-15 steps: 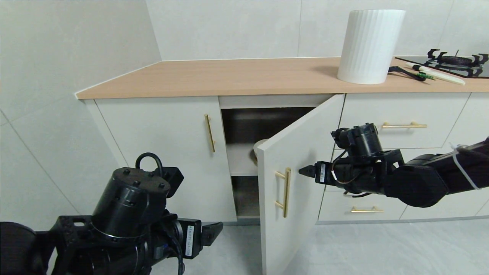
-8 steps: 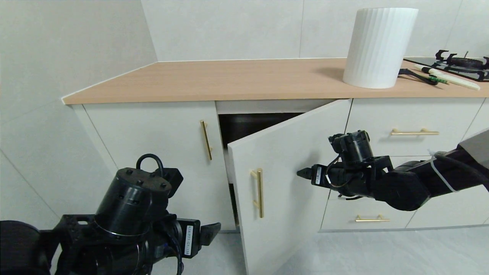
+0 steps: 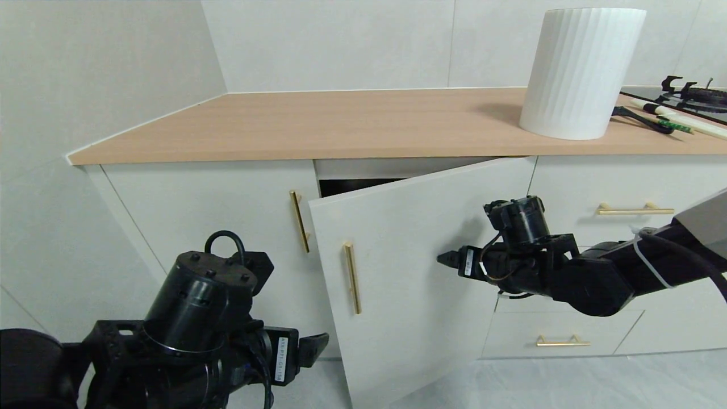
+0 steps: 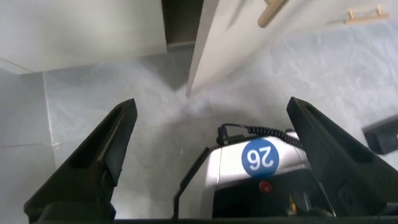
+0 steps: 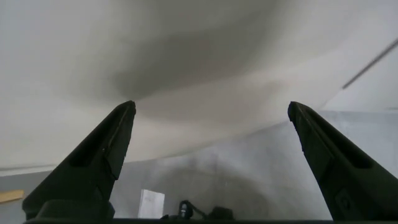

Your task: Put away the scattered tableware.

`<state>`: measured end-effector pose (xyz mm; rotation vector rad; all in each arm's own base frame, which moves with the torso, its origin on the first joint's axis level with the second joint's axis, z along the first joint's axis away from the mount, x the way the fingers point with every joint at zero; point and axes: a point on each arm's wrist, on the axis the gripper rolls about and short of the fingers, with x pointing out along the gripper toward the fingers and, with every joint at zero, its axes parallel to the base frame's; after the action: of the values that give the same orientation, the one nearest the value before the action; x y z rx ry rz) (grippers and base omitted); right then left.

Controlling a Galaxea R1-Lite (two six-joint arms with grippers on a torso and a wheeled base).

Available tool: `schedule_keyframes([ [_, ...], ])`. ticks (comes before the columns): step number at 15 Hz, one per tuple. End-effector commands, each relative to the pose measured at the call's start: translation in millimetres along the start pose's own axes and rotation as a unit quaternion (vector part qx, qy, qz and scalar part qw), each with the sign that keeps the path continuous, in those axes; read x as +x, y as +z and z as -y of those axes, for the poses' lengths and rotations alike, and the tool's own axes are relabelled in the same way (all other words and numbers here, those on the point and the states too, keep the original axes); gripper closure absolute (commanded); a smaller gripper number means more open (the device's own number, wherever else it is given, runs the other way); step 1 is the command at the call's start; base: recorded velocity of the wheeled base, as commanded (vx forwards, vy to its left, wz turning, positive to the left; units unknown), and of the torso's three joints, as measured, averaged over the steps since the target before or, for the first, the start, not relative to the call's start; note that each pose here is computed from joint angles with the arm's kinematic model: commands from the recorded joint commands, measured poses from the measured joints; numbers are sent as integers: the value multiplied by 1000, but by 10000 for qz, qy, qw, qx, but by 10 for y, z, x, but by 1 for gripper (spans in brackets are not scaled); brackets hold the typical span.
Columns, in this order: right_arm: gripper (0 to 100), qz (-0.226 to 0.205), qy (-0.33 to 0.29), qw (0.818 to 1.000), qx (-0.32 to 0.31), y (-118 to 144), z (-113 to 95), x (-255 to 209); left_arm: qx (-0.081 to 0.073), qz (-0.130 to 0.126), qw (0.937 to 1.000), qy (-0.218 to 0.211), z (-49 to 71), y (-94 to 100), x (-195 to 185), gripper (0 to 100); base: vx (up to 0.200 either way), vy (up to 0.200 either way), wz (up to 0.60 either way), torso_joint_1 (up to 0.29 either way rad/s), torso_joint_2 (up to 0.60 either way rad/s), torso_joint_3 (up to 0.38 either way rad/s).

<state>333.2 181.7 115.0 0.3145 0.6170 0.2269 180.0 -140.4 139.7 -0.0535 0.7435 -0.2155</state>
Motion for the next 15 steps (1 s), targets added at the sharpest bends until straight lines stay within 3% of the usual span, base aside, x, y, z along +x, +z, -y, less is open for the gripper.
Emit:
schedule_keyframes([
  [1, 0, 21, -7, 10000, 9, -8, 4, 18, 4, -15, 10000, 7, 3, -3, 10, 0, 0, 0, 0, 0, 0, 0],
  [12, 0, 814, -53, 9963, 263, 41, -23, 229, 6, -22, 10000, 10, 4, -5, 14, 0, 0, 0, 0, 0, 0, 0],
  [15, 0, 1079, -387, 9926, 401, 93, 13, 369, 9, -28, 10000, 13, 4, -6, 17, 0, 0, 0, 0, 0, 0, 0],
])
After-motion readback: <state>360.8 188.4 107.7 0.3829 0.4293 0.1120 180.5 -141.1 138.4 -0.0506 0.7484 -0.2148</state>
